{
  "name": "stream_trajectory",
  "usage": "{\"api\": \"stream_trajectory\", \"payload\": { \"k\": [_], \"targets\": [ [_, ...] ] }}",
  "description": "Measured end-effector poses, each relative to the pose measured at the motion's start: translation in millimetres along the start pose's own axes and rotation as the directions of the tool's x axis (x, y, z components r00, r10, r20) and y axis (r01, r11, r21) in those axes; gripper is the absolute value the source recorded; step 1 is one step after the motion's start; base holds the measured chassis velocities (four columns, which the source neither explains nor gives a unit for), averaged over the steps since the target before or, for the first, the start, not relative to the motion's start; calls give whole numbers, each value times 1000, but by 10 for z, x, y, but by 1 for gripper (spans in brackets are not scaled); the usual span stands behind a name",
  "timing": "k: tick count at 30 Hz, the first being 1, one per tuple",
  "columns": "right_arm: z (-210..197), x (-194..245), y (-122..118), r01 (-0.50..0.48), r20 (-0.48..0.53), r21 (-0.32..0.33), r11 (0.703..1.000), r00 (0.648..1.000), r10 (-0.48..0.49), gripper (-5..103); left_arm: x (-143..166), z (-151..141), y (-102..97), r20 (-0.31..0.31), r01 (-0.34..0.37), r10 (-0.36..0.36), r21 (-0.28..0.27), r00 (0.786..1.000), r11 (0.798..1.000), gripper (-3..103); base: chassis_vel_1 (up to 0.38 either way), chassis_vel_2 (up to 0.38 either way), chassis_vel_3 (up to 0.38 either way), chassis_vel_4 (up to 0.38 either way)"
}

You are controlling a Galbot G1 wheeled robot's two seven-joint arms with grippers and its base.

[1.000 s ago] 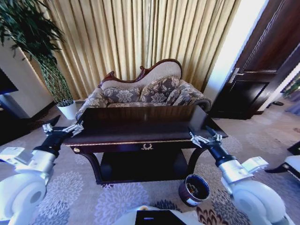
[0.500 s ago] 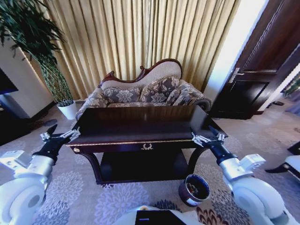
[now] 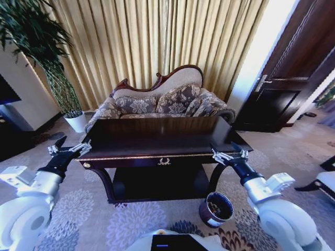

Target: Move to the front of the table and place the trash on the table into the trash bin.

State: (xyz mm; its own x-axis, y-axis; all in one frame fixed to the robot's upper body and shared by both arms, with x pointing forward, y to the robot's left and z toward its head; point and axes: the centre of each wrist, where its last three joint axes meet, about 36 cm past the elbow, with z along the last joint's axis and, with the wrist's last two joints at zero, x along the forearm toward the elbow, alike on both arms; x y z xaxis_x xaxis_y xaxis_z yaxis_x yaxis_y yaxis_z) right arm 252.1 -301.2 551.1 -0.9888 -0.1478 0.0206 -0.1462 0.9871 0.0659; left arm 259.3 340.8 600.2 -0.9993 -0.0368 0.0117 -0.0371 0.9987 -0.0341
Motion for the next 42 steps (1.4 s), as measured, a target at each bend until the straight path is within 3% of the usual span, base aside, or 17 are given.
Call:
{"api": "stream_trajectory", "payload": {
  "k": [19, 28, 42],
  "targets": [
    [26, -27, 4, 6, -2, -2, 1000, 1000, -6, 100, 7, 83, -51, -17, -1, 2, 12, 1000, 1000, 100, 139, -141, -143, 137],
    [86, -183, -173, -5, -11, 30, 1000, 1000, 6, 100, -10, 65, -59, -9, -15, 15, -4, 1000, 1000, 100, 94, -102, -96, 103],
    [74, -215, -195, 2, -9, 17, 1000, 1000, -2, 100, -15, 81, -77, -11, -20, 20, 1, 1000, 1000, 100, 34, -35, -35, 43]
  ]
}}
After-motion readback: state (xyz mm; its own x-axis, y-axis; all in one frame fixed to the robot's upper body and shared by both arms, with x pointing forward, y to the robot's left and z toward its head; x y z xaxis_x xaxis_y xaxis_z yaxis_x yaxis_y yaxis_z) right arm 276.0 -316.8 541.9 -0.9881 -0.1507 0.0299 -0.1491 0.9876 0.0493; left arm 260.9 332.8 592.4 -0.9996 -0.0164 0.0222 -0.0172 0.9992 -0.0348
